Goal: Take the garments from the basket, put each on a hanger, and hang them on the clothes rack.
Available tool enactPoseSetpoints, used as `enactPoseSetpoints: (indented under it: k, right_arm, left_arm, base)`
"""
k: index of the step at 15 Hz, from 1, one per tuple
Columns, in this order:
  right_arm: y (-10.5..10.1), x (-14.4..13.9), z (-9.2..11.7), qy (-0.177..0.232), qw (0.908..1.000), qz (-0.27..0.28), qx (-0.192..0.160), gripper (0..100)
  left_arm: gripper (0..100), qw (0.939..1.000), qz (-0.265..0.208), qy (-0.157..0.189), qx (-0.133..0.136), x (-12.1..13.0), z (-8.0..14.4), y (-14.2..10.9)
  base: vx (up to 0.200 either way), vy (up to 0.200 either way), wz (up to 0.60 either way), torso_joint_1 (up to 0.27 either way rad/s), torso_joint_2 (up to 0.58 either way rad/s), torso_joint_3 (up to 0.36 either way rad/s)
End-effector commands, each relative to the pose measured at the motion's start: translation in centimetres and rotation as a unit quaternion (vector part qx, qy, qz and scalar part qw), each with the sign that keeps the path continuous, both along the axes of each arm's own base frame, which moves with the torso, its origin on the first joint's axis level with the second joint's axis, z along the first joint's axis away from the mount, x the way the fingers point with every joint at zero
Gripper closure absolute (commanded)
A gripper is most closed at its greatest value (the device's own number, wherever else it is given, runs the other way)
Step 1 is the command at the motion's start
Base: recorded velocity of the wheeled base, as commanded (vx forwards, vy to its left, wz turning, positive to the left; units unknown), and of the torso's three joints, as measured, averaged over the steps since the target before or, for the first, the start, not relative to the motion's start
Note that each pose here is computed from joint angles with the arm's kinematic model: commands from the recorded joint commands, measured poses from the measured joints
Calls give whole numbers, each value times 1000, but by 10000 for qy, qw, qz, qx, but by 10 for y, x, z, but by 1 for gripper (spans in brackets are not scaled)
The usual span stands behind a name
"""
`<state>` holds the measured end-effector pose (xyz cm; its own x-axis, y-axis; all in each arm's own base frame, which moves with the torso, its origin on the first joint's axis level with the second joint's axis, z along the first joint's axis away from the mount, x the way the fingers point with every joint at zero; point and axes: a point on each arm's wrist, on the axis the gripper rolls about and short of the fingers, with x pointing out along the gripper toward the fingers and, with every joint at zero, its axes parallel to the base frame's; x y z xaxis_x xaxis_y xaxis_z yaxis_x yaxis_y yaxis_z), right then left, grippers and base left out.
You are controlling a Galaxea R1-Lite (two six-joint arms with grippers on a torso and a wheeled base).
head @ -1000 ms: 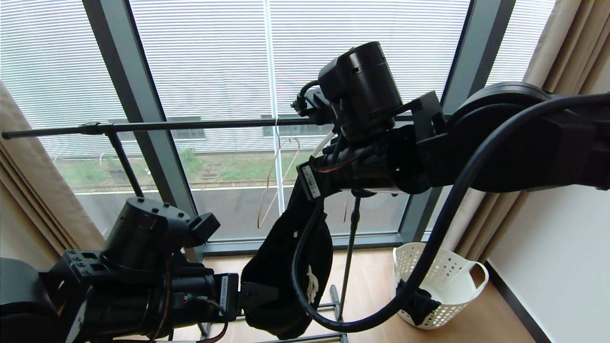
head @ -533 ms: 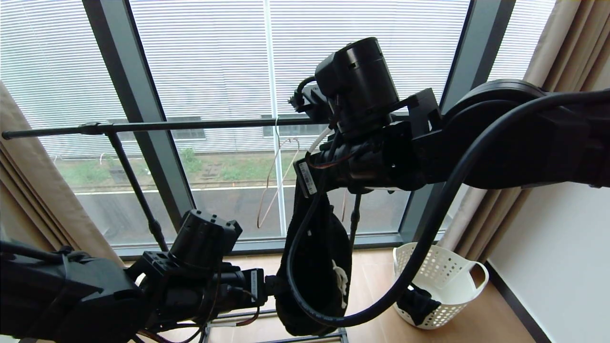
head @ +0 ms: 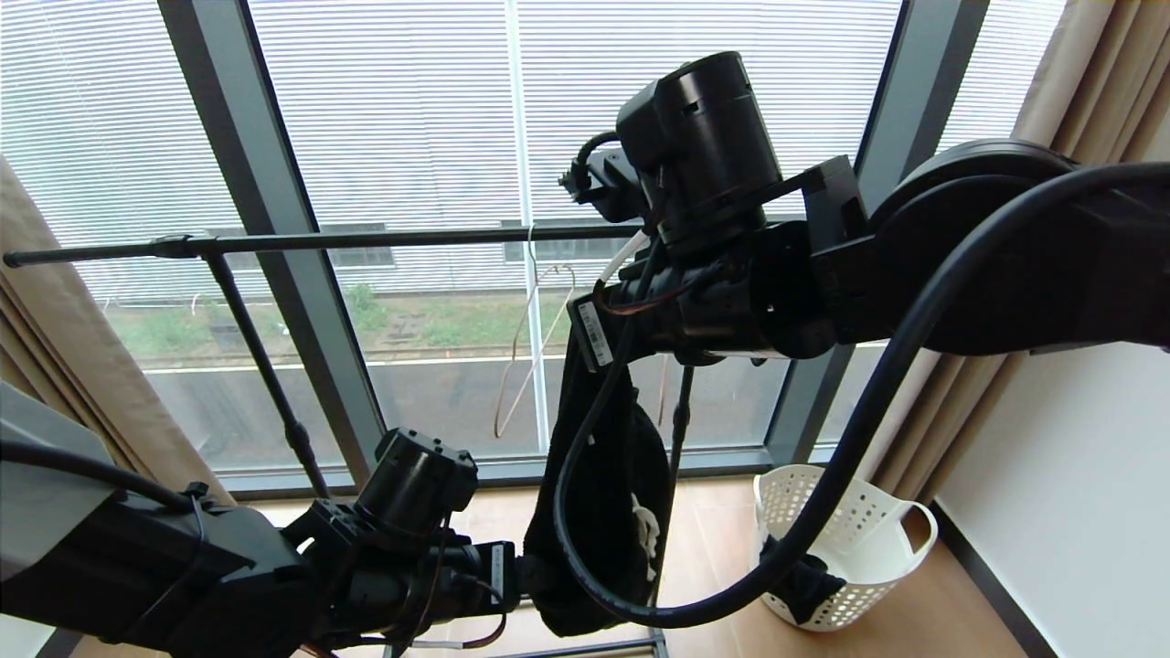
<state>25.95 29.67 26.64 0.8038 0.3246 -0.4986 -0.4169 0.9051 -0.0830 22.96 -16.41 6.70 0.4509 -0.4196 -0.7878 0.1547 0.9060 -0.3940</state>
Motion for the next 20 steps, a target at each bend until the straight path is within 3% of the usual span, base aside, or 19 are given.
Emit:
enactPoseSetpoints:
  k: [1,4,5,9,12,13,15,16,20]
  right_arm:
    - [-2,-2,4,-23,10000,-15,67,100]
    - [-4,-4,7,-40,9999,-27,115,100]
    - [-5,-4,9,-50,9999,-26,127,100]
    - [-19,-11,16,-55,9998,-87,169,100]
    - [-47,-14,14,54,9992,-372,163,100]
    - [-71,-10,23,-9,9977,-622,265,100]
    - [-91,-8,25,38,9969,-691,373,100]
    - [-97,-11,19,146,9973,-594,407,100]
    - [-95,-8,-25,176,9973,-313,645,100]
  left_arm:
    - [0,10000,40,33,69,-2,-3,2]
    - [0,9998,113,21,165,-2,-5,3]
    - [100,9998,117,24,175,-2,-5,3]
    - [100,9998,132,-24,163,-2,-3,4]
    - [100,9980,407,-355,316,-3,7,8]
    - [100,9960,558,-662,221,1,24,15]
    - [100,9876,618,-1440,126,13,64,33]
    - [100,9846,577,-1640,173,16,76,37]
    - [100,9841,201,-1649,631,24,122,35]
  base:
    - [0,0,0,0,0,0]
    - [0,0,0,0,0,0]
    - [0,0,0,0,0,0]
    - [0,0,0,0,0,0]
    - [0,0,0,0,0,0]
    - [0,0,0,0,0,0]
    - [0,0,0,0,0,0]
    - [0,0,0,0,0,0]
    - [0,0,0,0,0,0]
